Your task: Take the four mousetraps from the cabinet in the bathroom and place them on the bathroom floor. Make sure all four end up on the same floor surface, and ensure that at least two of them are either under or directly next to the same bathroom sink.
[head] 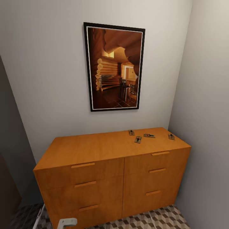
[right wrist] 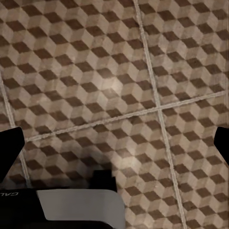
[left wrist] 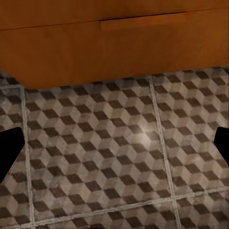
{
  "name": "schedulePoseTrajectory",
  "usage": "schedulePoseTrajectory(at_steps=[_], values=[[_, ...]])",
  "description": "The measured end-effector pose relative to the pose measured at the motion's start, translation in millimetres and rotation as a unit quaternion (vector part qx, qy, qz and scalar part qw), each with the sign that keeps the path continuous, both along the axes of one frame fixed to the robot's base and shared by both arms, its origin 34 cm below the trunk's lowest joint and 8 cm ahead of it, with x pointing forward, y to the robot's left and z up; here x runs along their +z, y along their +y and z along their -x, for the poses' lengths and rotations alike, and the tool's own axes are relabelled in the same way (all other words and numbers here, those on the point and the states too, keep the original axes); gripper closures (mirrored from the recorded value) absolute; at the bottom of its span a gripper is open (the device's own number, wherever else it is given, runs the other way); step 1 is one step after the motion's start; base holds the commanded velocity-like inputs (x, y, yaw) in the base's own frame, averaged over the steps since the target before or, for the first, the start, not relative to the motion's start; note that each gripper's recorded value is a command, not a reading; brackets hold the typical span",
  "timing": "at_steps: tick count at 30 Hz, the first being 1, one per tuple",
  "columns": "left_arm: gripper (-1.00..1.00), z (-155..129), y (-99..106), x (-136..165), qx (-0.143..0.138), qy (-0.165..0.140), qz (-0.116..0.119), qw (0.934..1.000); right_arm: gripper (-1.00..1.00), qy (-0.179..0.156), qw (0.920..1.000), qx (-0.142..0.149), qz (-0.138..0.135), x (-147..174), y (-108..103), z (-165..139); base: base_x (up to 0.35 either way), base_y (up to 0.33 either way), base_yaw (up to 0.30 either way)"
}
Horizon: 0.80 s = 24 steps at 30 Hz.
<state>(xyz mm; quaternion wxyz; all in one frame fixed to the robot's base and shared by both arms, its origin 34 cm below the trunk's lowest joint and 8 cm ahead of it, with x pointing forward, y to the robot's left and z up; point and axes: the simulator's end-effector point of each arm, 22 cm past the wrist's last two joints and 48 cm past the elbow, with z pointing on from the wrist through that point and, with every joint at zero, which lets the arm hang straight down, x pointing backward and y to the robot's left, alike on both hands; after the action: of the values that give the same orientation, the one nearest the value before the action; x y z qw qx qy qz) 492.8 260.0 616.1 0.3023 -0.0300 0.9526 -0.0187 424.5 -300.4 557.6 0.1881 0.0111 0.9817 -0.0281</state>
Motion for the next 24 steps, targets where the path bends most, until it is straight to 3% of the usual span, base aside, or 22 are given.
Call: schedulePoseTrajectory(at_steps=[7, 14, 24], values=[[-1.00, -26, -13, 52, -0.018, -0.021, 0.006, 0.9996, -1.00, -0.023, 0.9996, -0.013, 0.004, 46, -10, -34, 0.000, 0.000, 0.000], [-1.00, -35, -30, 85, -0.042, -0.029, 0.008, 0.9987, -1.00, -0.034, 0.9989, -0.033, 0.007, 82, -24, -51, 0.000, 0.000, 0.000], [-1.00, -37, -52, 114, -0.070, -0.030, 0.010, 0.9970, -1.00, -0.054, 0.9972, -0.050, 0.014, 133, -40, -67, 0.000, 0.000, 0.000]])
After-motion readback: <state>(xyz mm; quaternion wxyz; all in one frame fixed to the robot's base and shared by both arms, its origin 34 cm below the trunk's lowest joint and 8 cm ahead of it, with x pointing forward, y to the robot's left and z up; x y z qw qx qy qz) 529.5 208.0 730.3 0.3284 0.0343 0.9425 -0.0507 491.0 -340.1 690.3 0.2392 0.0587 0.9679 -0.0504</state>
